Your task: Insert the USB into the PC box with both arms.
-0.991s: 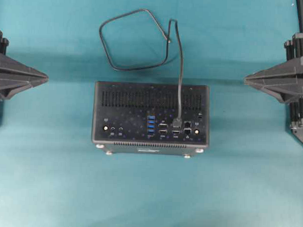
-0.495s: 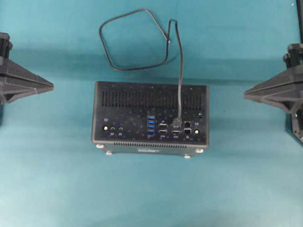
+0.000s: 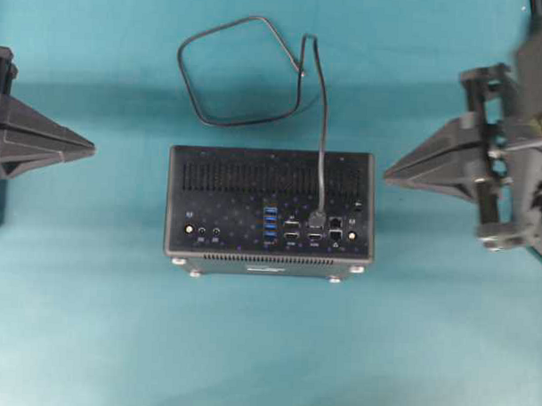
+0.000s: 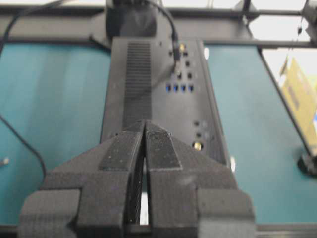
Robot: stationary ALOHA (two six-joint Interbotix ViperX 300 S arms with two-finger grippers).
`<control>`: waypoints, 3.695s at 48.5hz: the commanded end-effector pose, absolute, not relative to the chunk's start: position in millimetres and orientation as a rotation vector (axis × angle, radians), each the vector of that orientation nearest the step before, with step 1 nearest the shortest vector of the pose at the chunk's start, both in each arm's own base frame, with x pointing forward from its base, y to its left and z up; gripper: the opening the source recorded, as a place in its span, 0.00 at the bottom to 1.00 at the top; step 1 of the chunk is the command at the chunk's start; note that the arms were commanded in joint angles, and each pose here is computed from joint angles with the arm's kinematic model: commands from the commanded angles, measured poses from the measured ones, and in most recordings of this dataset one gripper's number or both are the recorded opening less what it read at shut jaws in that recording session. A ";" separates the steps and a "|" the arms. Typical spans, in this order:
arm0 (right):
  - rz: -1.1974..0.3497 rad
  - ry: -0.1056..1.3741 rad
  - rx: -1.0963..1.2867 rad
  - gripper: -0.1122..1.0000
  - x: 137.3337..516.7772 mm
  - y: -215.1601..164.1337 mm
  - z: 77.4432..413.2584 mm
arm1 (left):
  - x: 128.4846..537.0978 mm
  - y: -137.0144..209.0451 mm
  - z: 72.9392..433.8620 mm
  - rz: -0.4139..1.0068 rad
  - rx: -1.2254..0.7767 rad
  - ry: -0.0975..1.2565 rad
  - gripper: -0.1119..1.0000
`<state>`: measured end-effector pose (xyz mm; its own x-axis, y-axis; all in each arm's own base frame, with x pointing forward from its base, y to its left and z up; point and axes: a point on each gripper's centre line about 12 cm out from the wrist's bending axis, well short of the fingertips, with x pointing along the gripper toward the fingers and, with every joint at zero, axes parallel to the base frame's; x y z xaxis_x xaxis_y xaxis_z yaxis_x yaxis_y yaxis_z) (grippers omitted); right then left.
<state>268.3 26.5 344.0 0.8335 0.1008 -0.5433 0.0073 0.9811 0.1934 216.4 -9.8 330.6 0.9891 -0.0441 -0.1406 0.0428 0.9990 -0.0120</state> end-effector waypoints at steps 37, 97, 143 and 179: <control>0.027 0.865 0.223 0.75 326.6 48.2 346.2 | 217.6 -9.7 339.7 -0.043 -0.006 0.146 0.10; 0.021 0.895 0.219 0.66 355.1 52.0 321.0 | 217.0 -9.4 329.9 -0.041 -0.010 0.171 0.10; 0.029 0.917 0.204 0.20 353.3 55.8 316.7 | 217.1 -10.1 341.7 -0.044 -0.015 0.135 0.10; -0.034 0.890 0.004 0.19 391.6 53.8 343.9 | 218.5 -11.2 344.9 -0.049 -0.018 0.131 0.10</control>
<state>387.5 51.5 329.3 0.5801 -0.0328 -0.8139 0.0352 0.9993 -0.0152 216.7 -10.7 331.8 0.9849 -0.0479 -0.1664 0.0448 0.9987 -0.0225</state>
